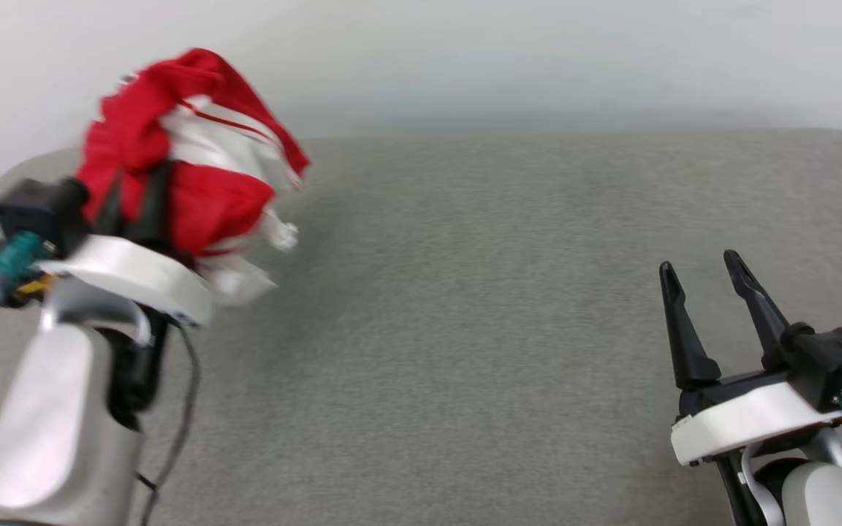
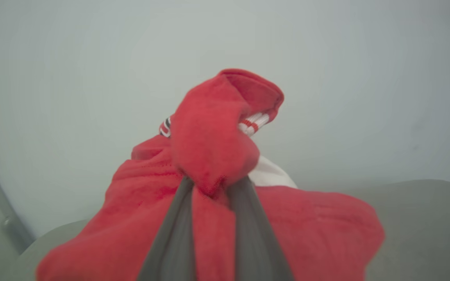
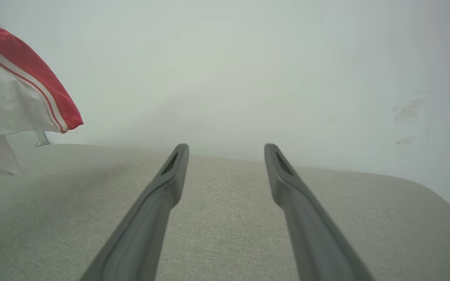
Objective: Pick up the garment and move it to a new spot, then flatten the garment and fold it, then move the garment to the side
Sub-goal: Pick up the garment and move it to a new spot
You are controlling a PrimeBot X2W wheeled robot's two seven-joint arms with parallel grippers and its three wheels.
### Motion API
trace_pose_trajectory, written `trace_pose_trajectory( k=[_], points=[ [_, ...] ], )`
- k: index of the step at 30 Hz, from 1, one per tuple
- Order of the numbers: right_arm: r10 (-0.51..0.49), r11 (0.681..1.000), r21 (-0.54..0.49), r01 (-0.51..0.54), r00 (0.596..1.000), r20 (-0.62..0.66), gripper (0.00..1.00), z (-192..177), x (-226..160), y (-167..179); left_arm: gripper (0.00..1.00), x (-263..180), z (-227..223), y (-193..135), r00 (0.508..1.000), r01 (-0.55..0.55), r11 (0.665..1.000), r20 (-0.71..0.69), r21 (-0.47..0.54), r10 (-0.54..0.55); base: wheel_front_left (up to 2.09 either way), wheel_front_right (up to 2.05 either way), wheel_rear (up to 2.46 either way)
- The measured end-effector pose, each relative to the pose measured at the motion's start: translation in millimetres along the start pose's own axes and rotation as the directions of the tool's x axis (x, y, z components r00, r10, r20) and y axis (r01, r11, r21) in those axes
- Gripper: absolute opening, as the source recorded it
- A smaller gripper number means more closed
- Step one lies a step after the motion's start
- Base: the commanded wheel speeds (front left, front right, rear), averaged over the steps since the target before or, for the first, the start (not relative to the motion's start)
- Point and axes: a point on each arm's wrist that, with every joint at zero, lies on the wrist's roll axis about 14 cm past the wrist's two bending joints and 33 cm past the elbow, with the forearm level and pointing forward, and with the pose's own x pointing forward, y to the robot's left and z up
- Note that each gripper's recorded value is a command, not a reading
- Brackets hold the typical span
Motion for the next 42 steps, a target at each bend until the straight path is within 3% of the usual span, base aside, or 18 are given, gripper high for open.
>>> trace_pose_trajectory(
  k=[5,9,15,19,22,23,24,25,29,33,38,42],
  points=[
    [-0.096,0.995,-0.004,0.096,0.995,-0.007,1.0,3,-25,-29,0.0,2,-13,-92,0.98,0.199,0.973,-0.003,-0.114,-0.2,0.0,0.0,0.0],
    [-0.16,0.987,0.005,0.16,0.987,-0.018,1.0,1,-40,-48,0.0,-5,-35,-161,0.927,0.355,0.914,-0.052,-0.196,-0.371,0.0,0.0,0.0],
    [-0.233,0.972,0.012,0.235,0.971,-0.059,1.0,-14,-54,-70,0.0,-41,-109,-237,0.769,0.512,0.809,-0.265,-0.288,-0.581,0.0,0.0,0.0],
    [-0.255,0.966,0.01,0.257,0.963,-0.09,1.0,-28,-52,-78,0.0,-73,-154,-264,0.651,0.563,0.75,-0.372,-0.348,-0.661,0.0,0.0,0.0],
    [-0.265,0.963,0.01,0.268,0.958,-0.109,1.0,-38,-50,-82,0.03,-88,-173,-276,0.595,0.578,0.718,-0.402,-0.389,-0.696,0.0,0.0,0.0],
    [-0.266,0.963,0.01,0.269,0.956,-0.12,1.0,-42,-49,-83,0.32,-91,-178,-277,0.585,0.579,0.714,-0.41,-0.393,-0.7,0.0,0.0,0.0],
    [-0.266,0.963,0.011,0.269,0.956,-0.123,1.0,-44,-48,-83,0.7,-93,-179,-277,0.582,0.579,0.712,-0.41,-0.397,-0.702,0.0,0.0,0.0],
    [-0.265,0.963,0.011,0.268,0.957,-0.121,1.0,-45,-47,-83,1.0,-92,-178,-277,0.59,0.577,0.713,-0.4,-0.399,-0.701,0.0,0.0,0.0],
    [-0.24,0.97,0.022,0.244,0.964,-0.113,1.0,-44,-40,-76,1.0,-78,-156,-271,0.658,0.584,0.726,-0.312,-0.364,-0.685,0.0,0.0,0.0],
    [-0.221,0.974,0.022,0.224,0.971,-0.086,1.0,-33,-37,-70,1.0,-61,-118,-260,0.75,0.569,0.76,-0.181,-0.314,-0.636,0.0,0.0,0.0],
    [-0.189,0.981,0.028,0.191,0.98,-0.069,1.0,-24,-36,-59,1.0,-46,-81,-225,0.862,0.47,0.845,-0.071,-0.254,-0.501,0.0,0.0,0.0],
    [-0.16,0.986,0.03,0.162,0.985,-0.067,1.0,-19,-37,-49,1.0,-46,-70,-178,0.942,0.311,0.923,-0.055,-0.224,-0.331,0.0,0.0,0.0]
  ],
)
